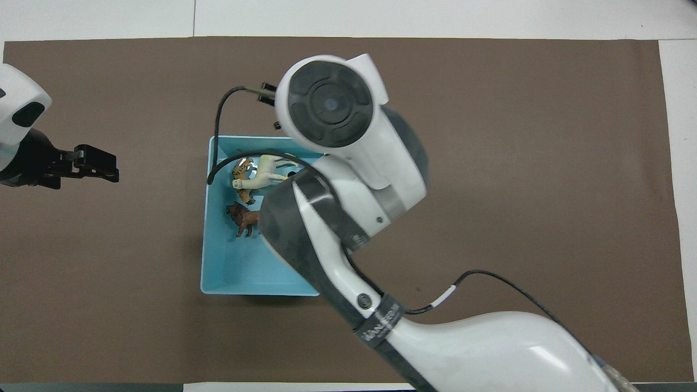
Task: Put all toys into storage box
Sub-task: 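Lower the cream horse into the box and open the right gripper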
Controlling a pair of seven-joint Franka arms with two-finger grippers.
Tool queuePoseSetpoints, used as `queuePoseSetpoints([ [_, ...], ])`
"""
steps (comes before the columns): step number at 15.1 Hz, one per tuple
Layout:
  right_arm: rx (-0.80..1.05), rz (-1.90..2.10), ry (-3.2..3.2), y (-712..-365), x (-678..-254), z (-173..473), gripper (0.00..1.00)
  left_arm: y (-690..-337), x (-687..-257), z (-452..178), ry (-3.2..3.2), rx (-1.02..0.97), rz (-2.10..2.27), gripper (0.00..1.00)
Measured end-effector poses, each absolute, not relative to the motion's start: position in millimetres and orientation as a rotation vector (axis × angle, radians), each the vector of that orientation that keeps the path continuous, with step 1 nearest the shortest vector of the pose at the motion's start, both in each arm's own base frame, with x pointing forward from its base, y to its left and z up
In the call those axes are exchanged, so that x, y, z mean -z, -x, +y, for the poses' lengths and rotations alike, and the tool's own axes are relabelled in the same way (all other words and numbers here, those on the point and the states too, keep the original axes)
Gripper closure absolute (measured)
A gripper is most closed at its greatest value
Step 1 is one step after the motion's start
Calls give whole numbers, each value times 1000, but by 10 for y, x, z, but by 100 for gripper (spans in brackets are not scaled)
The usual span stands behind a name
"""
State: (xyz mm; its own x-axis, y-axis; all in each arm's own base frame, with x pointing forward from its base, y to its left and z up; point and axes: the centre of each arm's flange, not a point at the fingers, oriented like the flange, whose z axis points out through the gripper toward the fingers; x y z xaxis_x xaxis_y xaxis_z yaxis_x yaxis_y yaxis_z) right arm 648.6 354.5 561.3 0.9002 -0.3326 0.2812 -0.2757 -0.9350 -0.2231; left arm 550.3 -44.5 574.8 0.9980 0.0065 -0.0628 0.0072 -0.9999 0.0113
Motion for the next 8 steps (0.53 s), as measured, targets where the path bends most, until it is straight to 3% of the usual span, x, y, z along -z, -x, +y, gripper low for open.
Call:
queuePoseSetpoints([
  [3, 420, 306, 3014, -6730, -5678, 2389, 0, -5482, -5790, -478, -3127, 86, -56, 0],
  [8, 249, 67, 3145, -6939, -5292, 824, 0, -5483, -5793, -445, -3127, 85, -59, 0],
])
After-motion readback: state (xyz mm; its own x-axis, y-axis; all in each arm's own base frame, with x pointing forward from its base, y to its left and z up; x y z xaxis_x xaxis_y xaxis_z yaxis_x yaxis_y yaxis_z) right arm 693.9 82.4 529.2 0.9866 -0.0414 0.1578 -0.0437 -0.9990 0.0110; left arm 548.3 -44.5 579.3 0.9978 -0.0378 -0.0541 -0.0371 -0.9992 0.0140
